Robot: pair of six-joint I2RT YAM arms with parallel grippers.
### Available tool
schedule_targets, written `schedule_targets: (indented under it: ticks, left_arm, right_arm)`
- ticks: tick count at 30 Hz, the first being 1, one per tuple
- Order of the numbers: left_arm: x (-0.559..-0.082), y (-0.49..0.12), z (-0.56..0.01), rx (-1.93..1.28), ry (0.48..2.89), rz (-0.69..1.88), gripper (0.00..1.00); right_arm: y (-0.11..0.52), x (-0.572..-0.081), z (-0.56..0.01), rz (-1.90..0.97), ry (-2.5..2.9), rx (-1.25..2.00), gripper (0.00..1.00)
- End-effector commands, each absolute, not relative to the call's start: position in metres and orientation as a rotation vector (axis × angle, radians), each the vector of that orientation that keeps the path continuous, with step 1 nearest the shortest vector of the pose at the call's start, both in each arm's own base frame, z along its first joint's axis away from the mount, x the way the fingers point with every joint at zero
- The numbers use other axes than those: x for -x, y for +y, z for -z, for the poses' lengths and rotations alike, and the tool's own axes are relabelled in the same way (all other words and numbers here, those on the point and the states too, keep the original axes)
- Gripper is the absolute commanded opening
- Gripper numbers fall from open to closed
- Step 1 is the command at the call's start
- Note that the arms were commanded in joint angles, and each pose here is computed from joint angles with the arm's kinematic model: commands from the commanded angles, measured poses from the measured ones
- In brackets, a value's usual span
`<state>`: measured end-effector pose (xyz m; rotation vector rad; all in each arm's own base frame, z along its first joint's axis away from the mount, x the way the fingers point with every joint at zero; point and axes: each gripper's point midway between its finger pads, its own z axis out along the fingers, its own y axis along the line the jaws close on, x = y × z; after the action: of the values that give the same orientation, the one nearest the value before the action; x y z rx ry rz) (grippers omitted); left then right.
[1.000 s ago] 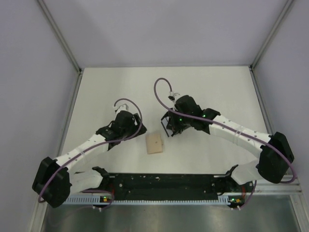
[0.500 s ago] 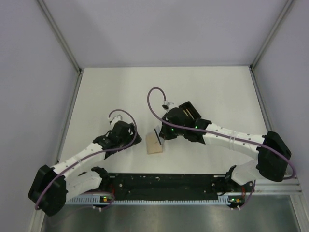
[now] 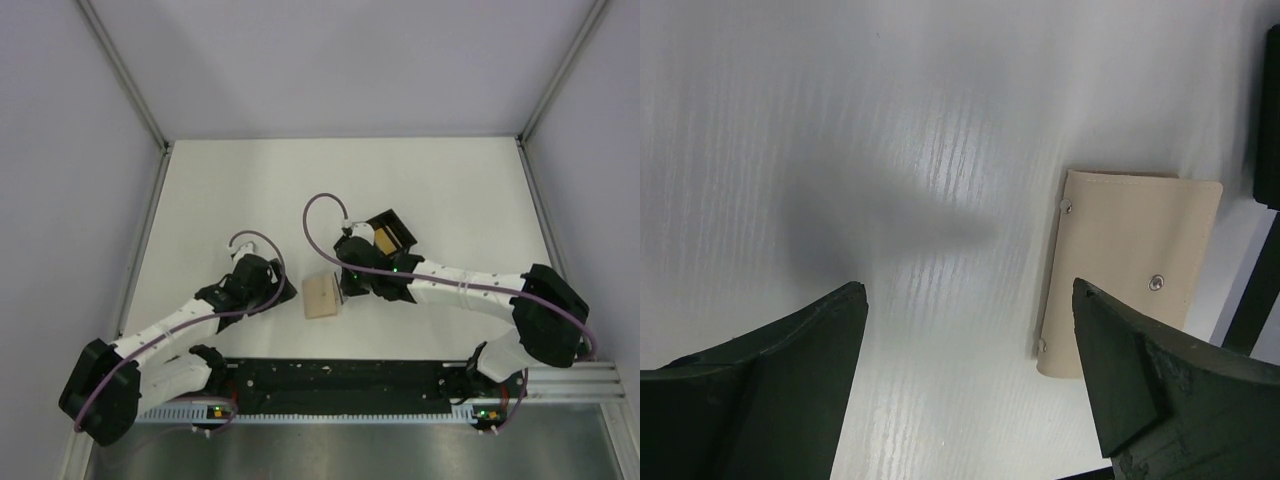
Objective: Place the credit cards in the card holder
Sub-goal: Open the card holder at the center of the board.
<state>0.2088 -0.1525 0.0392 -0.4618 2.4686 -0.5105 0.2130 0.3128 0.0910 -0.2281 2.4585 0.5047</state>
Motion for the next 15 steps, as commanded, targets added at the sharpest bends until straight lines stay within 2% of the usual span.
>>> schedule_targets:
  ticks: [1, 7, 9, 11, 13, 15]
  left_arm:
    - [-0.217, -0.163, -0.047, 0.417, 2.431, 0.573, 0.87]
    - [-0.218, -0.168, -0.046, 0.376, 2.427, 0.599, 0.83]
    - [-0.217, -0.171, -0.044, 0.358, 2.433, 0.621, 0.72]
    - [-0.217, -0.172, -0.042, 0.353, 2.441, 0.626, 0.5]
    - [-0.216, -0.174, -0.04, 0.339, 2.449, 0.633, 0.42]
    - [-0.215, -0.175, -0.036, 0.333, 2.467, 0.629, 0.41]
  right_arm:
    - [0.308, -0.216, -0.091, -0.53, 2.435, 0.174, 0.0]
    - [0.314, -0.211, -0.073, -0.627, 2.464, 0.177, 0.0]
    - [0.317, -0.21, -0.076, -0.661, 2.448, 0.188, 0.0]
    - [0.322, -0.21, -0.08, -0.701, 2.428, 0.198, 0.0]
    - [0.329, -0.208, -0.082, -0.743, 2.425, 0.216, 0.0]
    - [0.334, -0.207, -0.083, -0.769, 2.431, 0.227, 0.0]
